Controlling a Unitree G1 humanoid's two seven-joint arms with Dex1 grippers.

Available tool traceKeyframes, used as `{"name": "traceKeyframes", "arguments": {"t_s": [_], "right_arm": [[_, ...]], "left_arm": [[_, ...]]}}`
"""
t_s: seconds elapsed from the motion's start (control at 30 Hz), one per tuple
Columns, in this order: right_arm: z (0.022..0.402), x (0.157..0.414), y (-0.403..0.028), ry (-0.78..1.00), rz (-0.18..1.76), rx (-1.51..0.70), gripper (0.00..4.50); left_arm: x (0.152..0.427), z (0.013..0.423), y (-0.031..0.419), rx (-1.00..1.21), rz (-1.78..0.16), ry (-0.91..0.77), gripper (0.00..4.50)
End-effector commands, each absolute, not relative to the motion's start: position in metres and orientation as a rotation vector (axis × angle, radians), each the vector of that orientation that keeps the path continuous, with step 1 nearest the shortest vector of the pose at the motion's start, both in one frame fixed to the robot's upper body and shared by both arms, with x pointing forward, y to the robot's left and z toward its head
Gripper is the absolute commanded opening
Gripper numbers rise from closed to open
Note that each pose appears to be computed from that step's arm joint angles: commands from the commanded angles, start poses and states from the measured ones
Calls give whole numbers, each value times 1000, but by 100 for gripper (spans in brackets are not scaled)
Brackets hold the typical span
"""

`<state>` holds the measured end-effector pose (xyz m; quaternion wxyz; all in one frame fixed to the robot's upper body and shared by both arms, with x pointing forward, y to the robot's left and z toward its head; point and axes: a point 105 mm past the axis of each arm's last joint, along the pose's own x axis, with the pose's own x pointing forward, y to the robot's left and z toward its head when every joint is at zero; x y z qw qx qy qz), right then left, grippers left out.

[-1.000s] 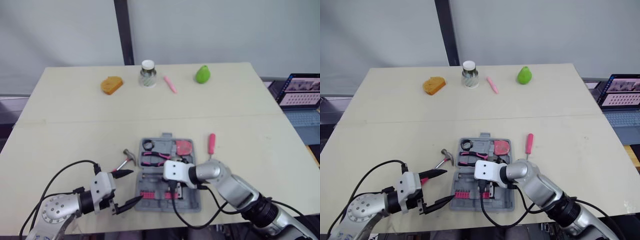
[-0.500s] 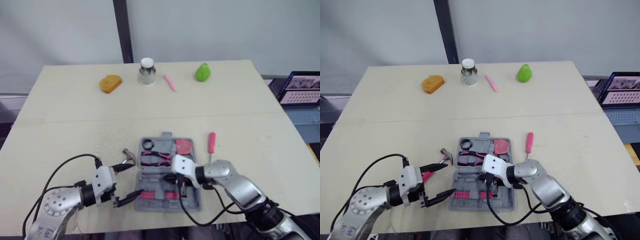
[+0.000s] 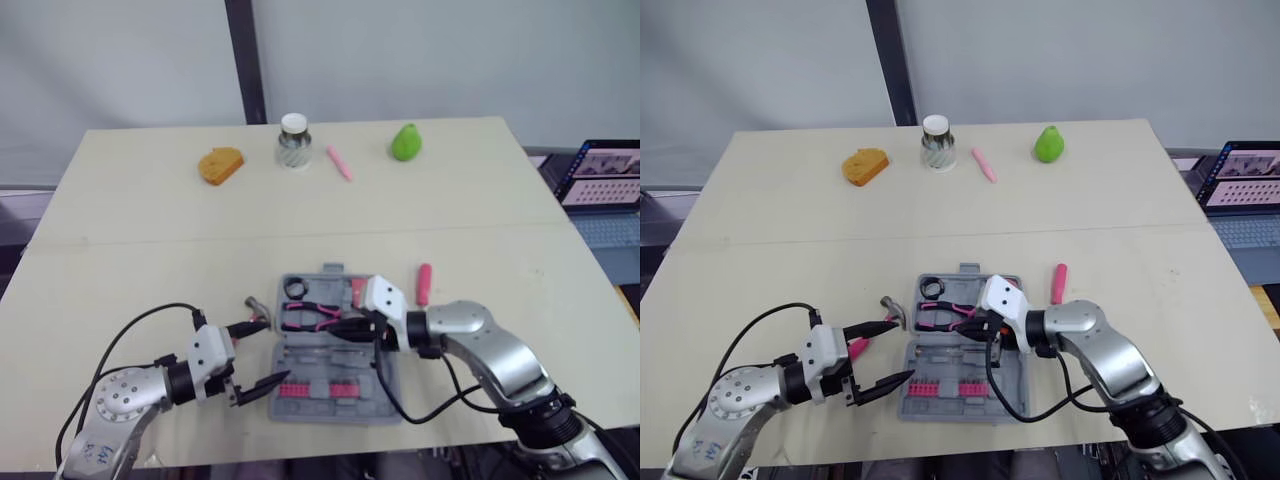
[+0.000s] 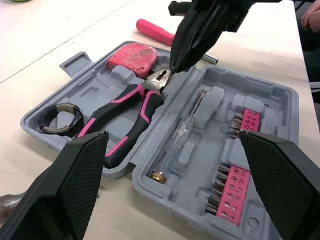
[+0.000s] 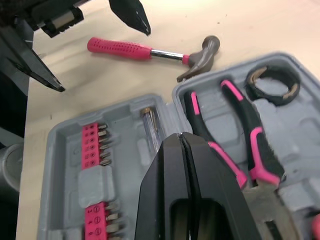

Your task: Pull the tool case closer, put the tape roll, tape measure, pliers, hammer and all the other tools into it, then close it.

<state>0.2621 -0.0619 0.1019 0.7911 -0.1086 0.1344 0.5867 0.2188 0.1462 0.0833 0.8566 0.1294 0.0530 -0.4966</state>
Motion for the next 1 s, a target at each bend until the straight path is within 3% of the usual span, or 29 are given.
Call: {"name": "traceKeyframes", "arguments": {"t_s": [0.03, 0.27, 0.3, 0.37, 0.6, 1.0], "right_arm": [[133, 265, -90, 181, 1154, -137, 5], [123, 256, -222, 310, 764, -132, 5], [119, 254, -238, 333, 719, -131, 28], [113, 248, -274, 382, 626, -138, 83], [104, 235, -340, 456, 472, -132, 433], [98, 242, -357, 406, 430, -174, 443]], "left_arm": [[227, 86, 168, 202, -949, 162, 450], [254, 94, 253, 192, -691, 251, 450], [256, 94, 264, 199, -665, 266, 450], [256, 93, 292, 239, -603, 297, 450], [247, 83, 351, 292, -470, 376, 450], [241, 71, 355, 303, -479, 408, 450]]}}
